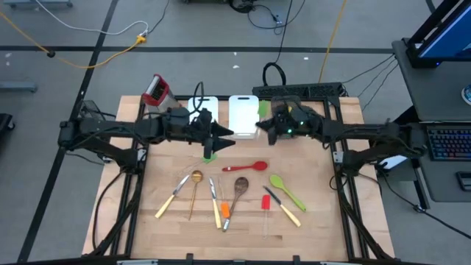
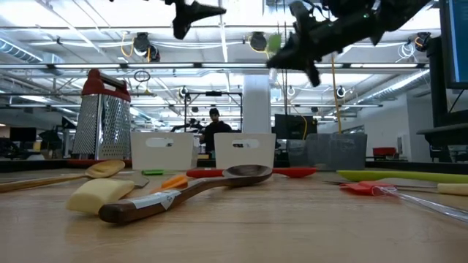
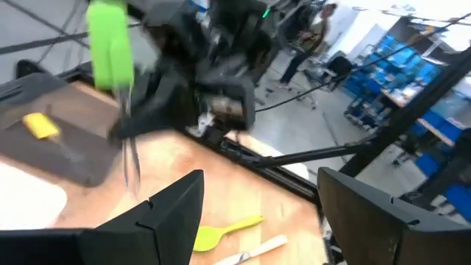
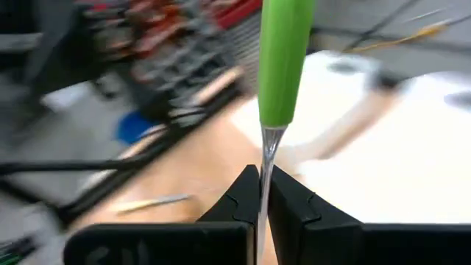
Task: Pick & Place Kitchen Items
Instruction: Put the green silicone spatula into the black bin
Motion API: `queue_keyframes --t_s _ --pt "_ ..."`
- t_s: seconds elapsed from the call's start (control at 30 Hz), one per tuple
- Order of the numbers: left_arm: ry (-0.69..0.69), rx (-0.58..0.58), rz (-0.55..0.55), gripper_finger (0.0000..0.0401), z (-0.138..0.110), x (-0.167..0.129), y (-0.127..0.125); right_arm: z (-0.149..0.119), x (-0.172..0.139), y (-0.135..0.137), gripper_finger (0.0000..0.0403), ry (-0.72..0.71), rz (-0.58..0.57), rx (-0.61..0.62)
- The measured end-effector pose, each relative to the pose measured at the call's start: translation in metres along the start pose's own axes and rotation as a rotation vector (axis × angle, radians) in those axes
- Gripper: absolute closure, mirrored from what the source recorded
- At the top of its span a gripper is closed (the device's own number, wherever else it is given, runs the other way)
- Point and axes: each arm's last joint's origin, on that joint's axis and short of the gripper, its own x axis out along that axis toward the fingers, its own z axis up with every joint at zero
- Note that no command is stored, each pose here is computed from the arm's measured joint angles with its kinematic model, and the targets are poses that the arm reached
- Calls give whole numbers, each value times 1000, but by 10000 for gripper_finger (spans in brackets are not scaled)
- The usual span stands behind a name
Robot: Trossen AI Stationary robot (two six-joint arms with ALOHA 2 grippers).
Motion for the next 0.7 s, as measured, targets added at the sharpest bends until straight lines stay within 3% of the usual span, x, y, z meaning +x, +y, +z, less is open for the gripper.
queue_keyframes --t_s 0.23,0.43,0.7 --pt "28 -44 45 132 -4 2 4 18 -34 -33 398 -53 -353 -65" --pt "39 -44 43 132 -6 2 3 22 -38 -62 398 -37 -487 9" --pt "47 -17 49 132 -6 2 4 8 -30 -90 398 107 -624 113"
